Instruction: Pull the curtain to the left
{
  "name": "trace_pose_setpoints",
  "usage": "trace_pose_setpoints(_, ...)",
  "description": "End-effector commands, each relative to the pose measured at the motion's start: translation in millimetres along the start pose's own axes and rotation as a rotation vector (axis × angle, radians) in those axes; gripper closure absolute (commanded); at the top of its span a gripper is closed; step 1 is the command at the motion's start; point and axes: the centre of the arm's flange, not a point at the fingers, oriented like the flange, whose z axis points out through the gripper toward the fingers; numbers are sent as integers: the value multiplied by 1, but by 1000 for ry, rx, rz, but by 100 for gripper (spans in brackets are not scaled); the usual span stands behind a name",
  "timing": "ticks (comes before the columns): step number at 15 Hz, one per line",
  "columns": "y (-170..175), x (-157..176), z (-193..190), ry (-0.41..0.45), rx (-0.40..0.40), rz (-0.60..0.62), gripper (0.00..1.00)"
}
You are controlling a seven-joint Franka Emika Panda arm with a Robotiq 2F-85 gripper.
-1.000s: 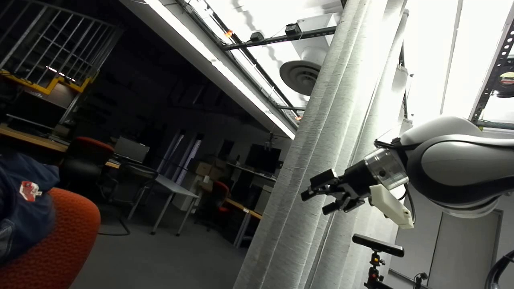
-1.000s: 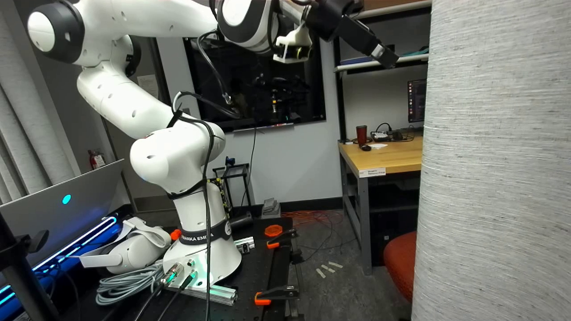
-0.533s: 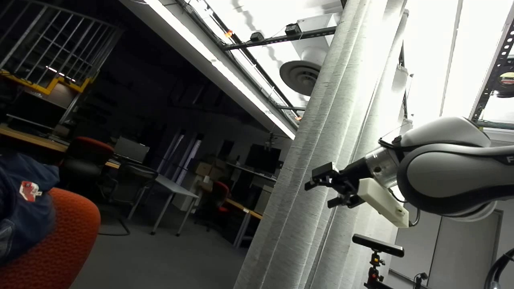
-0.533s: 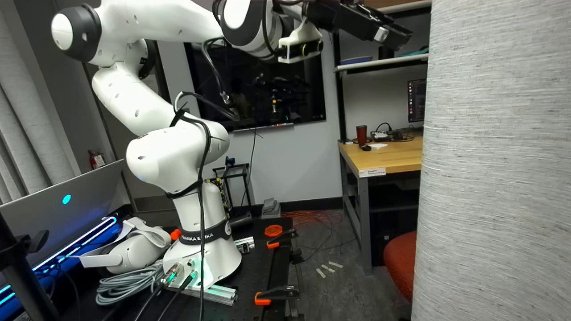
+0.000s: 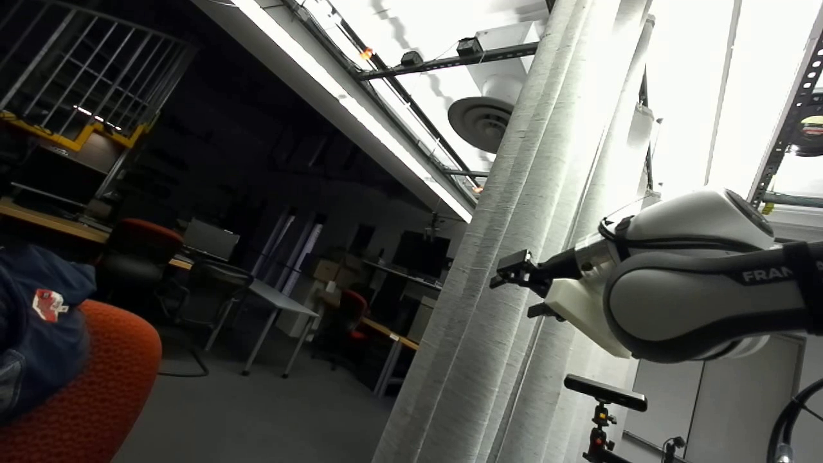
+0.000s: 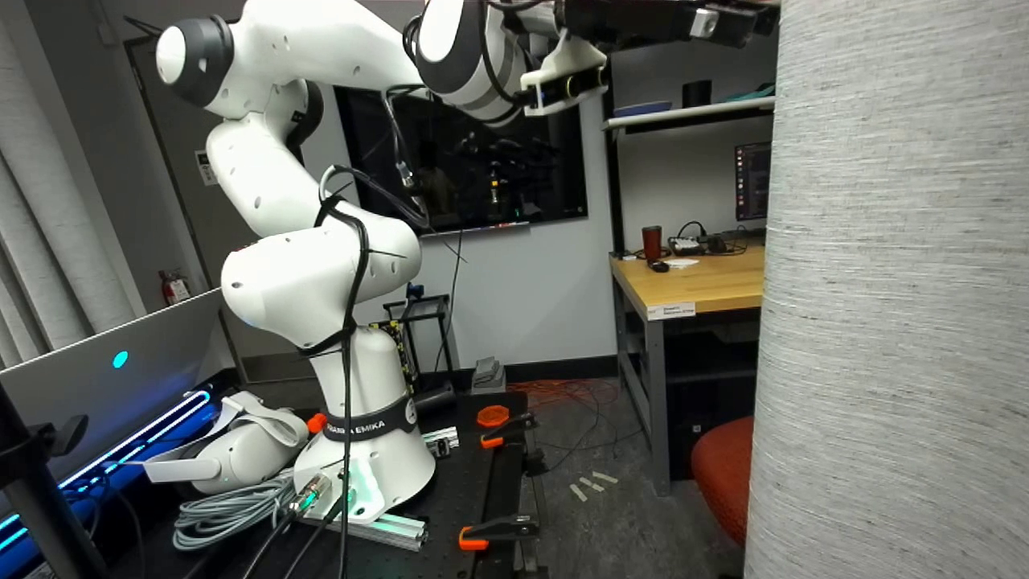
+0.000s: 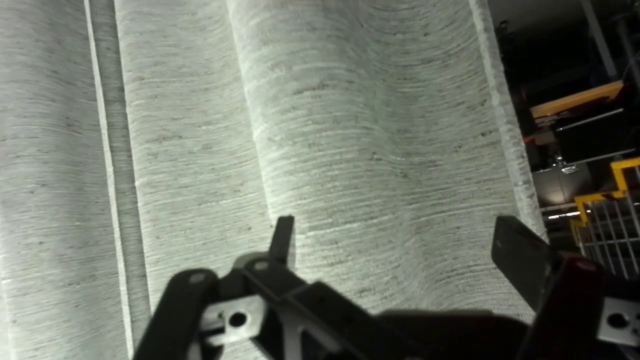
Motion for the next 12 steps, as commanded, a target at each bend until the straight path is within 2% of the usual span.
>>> trace_pose_setpoints(1,-34,49,62,19,40,-11,0)
trace_pose_setpoints(7,-66,81,109,-10,116,-30,0)
trace_pose_setpoints(12,-76,96,119,-2,159,-35,0)
